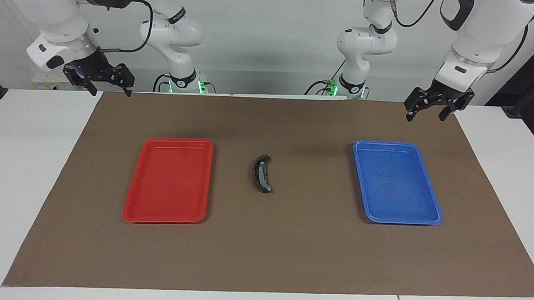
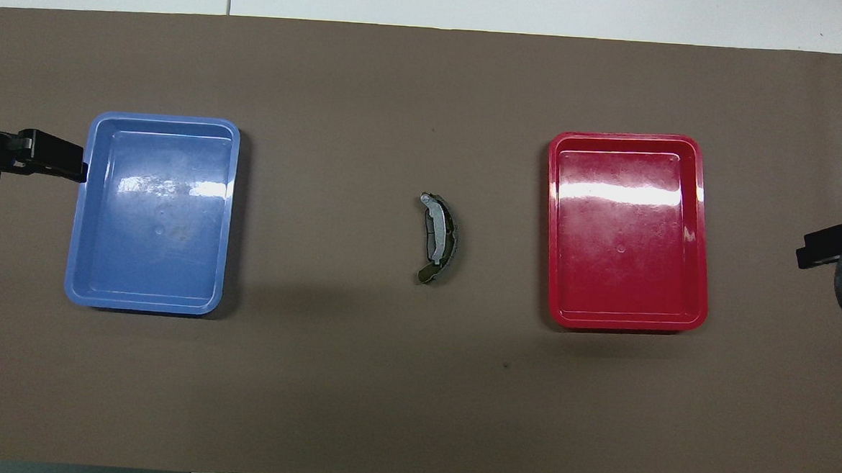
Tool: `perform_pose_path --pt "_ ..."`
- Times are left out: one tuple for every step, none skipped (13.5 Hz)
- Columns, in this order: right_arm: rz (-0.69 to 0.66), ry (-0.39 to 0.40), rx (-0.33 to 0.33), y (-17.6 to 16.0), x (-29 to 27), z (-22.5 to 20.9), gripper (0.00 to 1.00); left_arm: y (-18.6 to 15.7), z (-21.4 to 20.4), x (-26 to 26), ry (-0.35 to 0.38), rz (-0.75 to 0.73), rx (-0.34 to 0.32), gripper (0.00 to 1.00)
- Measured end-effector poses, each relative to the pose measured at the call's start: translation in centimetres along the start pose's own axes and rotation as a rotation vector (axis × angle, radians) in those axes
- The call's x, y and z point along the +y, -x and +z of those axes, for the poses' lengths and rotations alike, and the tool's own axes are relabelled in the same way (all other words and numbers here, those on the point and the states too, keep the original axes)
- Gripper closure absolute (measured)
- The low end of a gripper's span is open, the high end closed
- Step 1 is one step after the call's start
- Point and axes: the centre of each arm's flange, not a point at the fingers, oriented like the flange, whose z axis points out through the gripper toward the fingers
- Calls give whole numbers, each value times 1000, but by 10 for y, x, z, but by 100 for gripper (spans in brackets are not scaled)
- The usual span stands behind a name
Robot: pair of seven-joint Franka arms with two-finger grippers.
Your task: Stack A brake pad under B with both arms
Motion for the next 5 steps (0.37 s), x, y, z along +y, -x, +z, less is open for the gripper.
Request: perform_pose_path --pt "0 1 7 -1 0 -1 0 1 1 0 0 5 -14 0" --pt "0 1 10 -1 0 -1 0 3 2 0 -1 9 -28 0" --pt "1 1 11 -1 1 -1 0 4 3 0 1 12 -39 0" --pt "3 0 12 -1 1 -2 0 5 4 1 5 14 -47 0" --pt "4 0 12 -1 2 -2 0 6 4 1 8 14 -51 0"
